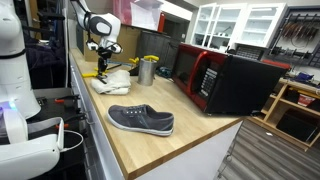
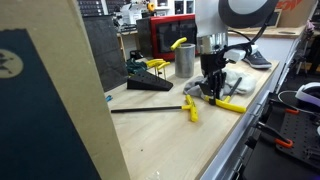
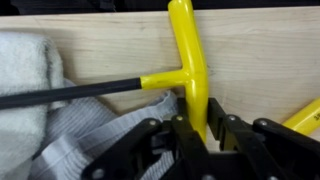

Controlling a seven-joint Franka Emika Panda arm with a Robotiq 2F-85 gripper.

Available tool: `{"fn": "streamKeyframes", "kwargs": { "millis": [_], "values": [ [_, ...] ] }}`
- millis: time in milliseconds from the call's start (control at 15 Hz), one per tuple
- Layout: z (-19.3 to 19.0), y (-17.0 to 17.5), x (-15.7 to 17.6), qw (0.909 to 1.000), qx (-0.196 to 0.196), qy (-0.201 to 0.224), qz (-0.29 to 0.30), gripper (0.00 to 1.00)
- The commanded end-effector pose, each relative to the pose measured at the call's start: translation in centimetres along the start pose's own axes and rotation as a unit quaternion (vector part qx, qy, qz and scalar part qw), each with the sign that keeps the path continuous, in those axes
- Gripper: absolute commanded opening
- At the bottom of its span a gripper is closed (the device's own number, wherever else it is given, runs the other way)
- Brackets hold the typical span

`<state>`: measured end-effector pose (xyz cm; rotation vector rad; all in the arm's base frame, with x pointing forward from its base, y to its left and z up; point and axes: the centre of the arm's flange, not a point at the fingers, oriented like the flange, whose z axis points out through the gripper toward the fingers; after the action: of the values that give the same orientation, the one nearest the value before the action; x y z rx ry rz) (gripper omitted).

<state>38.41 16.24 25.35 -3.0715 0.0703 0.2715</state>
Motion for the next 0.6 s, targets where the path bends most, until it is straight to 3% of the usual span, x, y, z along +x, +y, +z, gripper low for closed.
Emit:
{"fn": "streamKeyframes", "kwargs": {
  "millis": [0,267,533],
  "values": [
    [-2.2,2.2,-0.5,0.999,0.04,0.004,0.018,0.07],
    [-4.8,4.0,0.0,0.9953,0.087,0.02,0.036,0.07],
    [-5.3,3.6,0.5,0.9946,0.101,0.014,0.02,0.07]
  ]
}}
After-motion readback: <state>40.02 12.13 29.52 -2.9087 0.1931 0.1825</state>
